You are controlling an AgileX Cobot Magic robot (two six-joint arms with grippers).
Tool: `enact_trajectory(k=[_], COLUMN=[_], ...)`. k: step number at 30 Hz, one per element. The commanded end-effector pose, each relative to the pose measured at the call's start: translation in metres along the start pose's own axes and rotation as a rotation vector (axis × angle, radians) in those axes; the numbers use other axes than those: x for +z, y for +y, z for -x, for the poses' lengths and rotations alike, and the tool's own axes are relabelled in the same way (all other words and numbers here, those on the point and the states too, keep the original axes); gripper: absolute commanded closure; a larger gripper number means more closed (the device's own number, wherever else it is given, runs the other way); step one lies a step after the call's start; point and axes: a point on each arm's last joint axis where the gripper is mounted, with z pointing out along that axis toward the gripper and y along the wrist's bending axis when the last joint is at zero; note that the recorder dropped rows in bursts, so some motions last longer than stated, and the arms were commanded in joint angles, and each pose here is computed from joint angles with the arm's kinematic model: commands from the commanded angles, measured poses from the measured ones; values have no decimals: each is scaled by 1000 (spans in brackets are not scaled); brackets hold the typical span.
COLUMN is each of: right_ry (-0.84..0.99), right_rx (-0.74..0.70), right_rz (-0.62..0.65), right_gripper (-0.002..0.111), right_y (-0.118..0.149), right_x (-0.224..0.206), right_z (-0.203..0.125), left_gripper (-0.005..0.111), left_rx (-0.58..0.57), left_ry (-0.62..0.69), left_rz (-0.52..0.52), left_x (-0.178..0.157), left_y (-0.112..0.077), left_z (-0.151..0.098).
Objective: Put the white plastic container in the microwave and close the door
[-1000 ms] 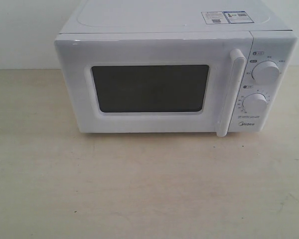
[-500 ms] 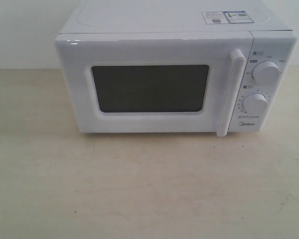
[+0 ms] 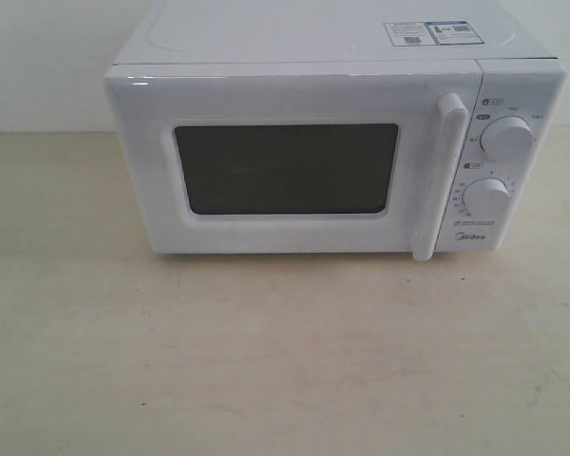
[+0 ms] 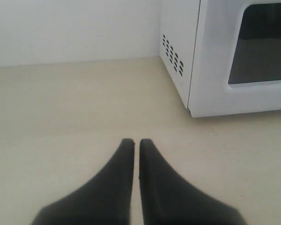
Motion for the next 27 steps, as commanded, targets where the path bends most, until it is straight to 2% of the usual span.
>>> enact_trajectory(k=[1,4,27], right_ry=[-8,-8,-9], right_rx=[-8,-8,5], right_rz=[-5,-5,0], right_gripper=[108,108,108], right_y=[0,0,0], right_x=[0,0,0], right_z=[1,1,1], left_gripper=[102,102,102], left_rx=[-36,-66,-63], left_ry=[-28,-28,-28], left_rz=[-6,-10,-10], left_x=[-4,-4,-4], left_y=[-1,-1,-1], left_z=[-1,-1,-1])
